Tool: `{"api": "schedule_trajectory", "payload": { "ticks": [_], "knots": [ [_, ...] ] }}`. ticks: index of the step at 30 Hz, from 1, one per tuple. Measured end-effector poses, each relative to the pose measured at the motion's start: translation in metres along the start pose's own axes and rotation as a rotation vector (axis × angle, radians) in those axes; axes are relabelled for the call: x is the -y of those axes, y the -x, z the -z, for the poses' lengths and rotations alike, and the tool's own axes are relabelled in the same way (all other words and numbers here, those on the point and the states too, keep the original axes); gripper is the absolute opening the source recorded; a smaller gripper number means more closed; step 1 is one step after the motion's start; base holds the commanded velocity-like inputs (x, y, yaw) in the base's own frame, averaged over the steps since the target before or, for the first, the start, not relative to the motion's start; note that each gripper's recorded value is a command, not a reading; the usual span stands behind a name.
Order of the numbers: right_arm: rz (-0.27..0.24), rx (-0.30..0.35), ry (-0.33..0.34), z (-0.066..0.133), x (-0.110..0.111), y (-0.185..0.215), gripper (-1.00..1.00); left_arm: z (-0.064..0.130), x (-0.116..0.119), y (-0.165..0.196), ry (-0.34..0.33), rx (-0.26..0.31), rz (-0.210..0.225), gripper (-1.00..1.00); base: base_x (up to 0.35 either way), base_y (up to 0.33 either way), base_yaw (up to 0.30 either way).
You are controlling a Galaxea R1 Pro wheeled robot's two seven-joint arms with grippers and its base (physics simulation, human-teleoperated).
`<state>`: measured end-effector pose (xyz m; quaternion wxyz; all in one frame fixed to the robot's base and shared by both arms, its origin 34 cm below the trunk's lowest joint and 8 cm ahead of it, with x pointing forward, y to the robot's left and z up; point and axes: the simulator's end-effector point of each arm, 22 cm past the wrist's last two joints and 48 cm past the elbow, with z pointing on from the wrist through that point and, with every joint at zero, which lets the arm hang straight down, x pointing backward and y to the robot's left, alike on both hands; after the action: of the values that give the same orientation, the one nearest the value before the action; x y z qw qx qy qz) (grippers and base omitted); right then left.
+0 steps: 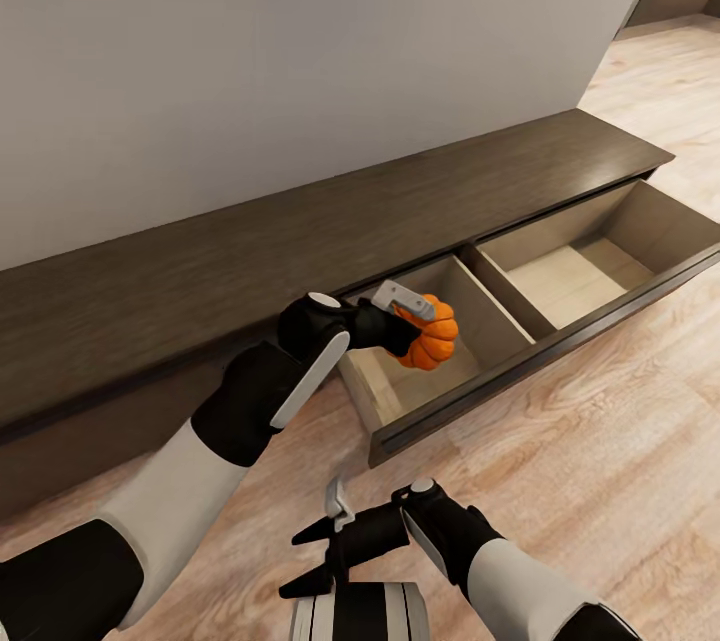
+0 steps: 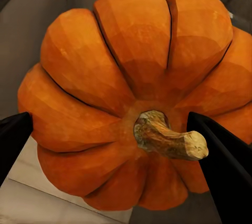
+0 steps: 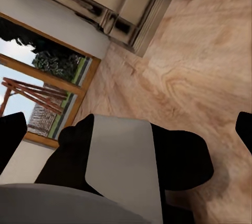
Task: Place each of the two pumpkins and all three candles from the living room inside a cabinet in the living room (use any cabinet), then make sure every cabinet is closed, and position the cauldron so it is next to a table in the living room.
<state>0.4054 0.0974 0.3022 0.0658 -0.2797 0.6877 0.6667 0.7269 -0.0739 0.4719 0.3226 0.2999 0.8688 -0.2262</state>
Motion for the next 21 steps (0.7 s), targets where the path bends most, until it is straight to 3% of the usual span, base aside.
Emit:
{"api": "schedule_trajectory", "payload": {
  "ticks": [10, 14, 21],
  "knots": [
    [0.005, -0.001, 0.001, 0.000, 0.000, 0.000, 1.00, -0.009, 0.004, -0.002, 0.042, -0.026, -0.041, -1.00, 0.000, 0.000, 0.000],
    [0.005, -0.001, 0.000, 0.000, 0.000, 0.000, 1.00, -0.018, -0.003, -0.018, 0.061, -0.071, -0.040, -1.00, 0.000, 0.000, 0.000],
    [-0.003, 0.011, 0.002, 0.000, 0.003, 0.000, 1.00, -0.026, -0.004, -0.030, 0.047, -0.095, -0.027, -1.00, 0.000, 0.000, 0.000]
  ]
}}
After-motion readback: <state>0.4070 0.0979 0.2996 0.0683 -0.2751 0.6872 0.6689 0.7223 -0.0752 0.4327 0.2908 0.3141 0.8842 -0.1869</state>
